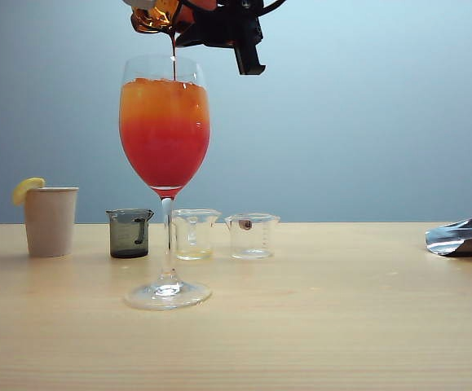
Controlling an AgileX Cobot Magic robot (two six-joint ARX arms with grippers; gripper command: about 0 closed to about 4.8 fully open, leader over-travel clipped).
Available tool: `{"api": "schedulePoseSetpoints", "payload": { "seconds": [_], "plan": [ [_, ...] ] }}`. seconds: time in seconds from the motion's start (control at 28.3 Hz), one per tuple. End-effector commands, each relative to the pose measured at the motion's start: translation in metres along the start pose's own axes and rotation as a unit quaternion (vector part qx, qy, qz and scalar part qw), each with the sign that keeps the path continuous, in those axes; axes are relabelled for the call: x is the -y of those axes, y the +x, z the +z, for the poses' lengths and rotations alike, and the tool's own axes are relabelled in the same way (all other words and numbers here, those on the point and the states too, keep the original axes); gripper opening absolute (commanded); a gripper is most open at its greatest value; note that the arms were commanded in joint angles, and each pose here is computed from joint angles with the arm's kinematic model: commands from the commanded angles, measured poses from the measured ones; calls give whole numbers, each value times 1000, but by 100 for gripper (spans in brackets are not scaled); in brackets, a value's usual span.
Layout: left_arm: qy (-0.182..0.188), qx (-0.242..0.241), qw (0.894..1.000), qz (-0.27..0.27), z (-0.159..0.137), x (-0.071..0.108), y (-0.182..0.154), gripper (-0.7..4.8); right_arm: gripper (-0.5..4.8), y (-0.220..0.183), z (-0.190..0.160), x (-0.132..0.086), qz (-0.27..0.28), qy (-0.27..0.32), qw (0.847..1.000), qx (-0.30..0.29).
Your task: Pick up the fourth measuring cup from the left, pour the grenadine inside into the goblet, and finally put the measuring cup back in its original place.
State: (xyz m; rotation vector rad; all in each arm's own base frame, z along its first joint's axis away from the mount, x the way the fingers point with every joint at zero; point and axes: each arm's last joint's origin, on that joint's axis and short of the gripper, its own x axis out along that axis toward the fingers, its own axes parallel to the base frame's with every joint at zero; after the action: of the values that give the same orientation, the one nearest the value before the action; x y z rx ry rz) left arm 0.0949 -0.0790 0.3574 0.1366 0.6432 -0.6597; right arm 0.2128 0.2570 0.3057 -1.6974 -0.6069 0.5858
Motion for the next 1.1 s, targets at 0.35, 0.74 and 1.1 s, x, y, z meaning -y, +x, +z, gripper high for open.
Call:
{"api": "schedulePoseSetpoints", "payload": {
  "seconds": [0.35, 0.74, 1.1],
  "plan": [
    [0, 8, 1000, 1, 2, 0, -2, -5, 144, -2, -1, 8, -23, -26, 999, -3],
    [0, 8, 1000, 1, 2, 0, -2, -5, 144, -2, -1, 8, -23, -65, 998, -4],
    [0, 8, 1000, 1, 2, 0, -2, -5, 144, -2, -1, 8, -22, -78, 997, -3]
  ]
}}
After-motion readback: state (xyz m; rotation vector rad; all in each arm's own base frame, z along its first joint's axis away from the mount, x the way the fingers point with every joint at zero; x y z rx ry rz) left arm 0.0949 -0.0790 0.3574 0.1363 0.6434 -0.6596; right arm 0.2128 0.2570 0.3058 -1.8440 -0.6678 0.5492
